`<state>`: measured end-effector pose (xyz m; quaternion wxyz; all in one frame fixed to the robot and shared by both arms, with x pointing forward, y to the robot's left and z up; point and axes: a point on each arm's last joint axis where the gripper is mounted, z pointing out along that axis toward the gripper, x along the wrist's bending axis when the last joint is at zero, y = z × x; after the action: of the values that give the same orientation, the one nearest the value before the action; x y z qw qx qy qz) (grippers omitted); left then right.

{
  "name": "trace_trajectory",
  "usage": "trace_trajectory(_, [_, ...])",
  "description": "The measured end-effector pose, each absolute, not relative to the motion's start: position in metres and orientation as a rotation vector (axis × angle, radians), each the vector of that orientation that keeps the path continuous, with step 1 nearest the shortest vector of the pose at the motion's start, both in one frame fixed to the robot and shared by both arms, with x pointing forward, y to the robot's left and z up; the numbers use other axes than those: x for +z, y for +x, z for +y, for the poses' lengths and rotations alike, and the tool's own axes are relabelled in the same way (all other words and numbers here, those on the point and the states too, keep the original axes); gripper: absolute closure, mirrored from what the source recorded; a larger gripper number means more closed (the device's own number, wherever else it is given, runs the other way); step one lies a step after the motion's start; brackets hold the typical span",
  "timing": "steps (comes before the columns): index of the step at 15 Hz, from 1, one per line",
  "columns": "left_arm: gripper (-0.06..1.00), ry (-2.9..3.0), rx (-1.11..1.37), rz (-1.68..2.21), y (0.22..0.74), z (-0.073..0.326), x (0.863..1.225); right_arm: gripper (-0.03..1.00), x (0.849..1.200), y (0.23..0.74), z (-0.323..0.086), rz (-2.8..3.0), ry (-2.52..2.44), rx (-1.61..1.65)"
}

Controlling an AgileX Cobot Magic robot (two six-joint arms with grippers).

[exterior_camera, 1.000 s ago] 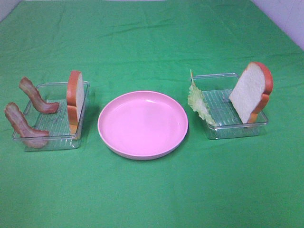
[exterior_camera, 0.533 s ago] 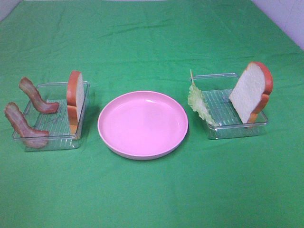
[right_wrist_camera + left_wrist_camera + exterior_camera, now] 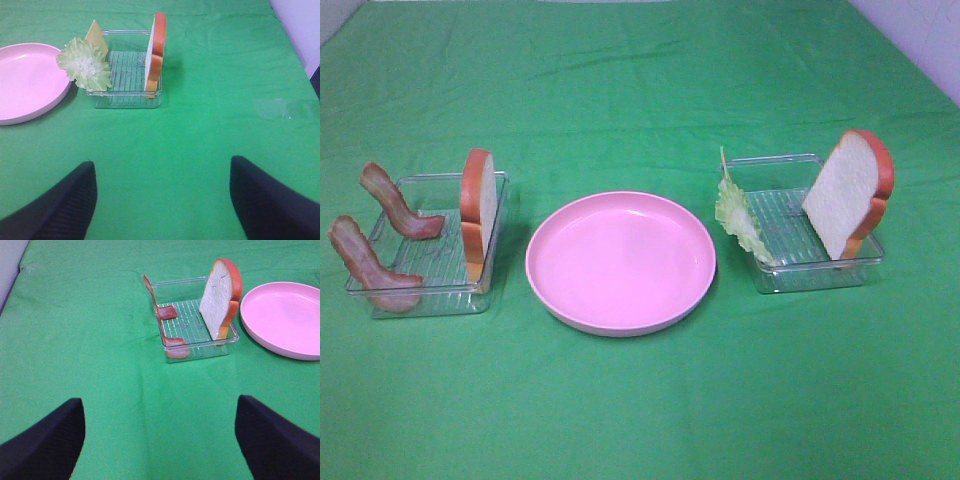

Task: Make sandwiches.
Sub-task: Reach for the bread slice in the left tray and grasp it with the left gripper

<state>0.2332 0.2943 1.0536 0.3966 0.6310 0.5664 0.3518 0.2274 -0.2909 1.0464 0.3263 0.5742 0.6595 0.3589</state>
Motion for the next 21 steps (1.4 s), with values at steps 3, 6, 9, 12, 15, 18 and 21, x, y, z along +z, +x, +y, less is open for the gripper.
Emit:
trace_trajectory(3, [0.17, 1.599, 0.891, 1.435, 0.2332, 0.2943, 1.0536, 0.26, 1.0464, 0.2274, -0.2909, 1.728, 1.504, 0.941])
trace_trajectory(6, [0.17, 1.599, 0.891, 1.435, 0.2332, 0.2943, 1.0536, 0.26, 1.0464, 0.2274, -0.2909, 1.728, 1.504, 0.941])
trace_trajectory(9, [0.17, 1.599, 0.891, 1.435, 0.2332, 0.2943, 1.0536, 0.26, 1.0464, 0.2274, -0.2909, 1.728, 1.504, 0.941])
trace_trajectory(12, [0.17, 1.599, 0.891, 1.435, 0.2332, 0.2943, 1.0536, 0.26, 1.0464, 0.2274, -0.2909, 1.728, 1.504, 0.941])
trace_trajectory(15, [0.17, 1.599, 0.891, 1.435, 0.2332, 0.2943, 1.0536, 0.26, 1.0464, 0.2274, -0.2909, 1.728, 1.504, 0.941])
trace_trajectory(18, [0.17, 1.599, 0.891, 1.435, 0.2332, 0.2943, 1.0536, 0.26, 1.0464, 0.2274, -0.2909, 1.728, 1.504, 0.941])
trace_trajectory(21, [0.17, 1.599, 0.891, 1.435, 0.2332, 0.2943, 1.0536, 0.26, 1.0464, 0.2274, -0.2909, 1.728, 1.504, 0.941])
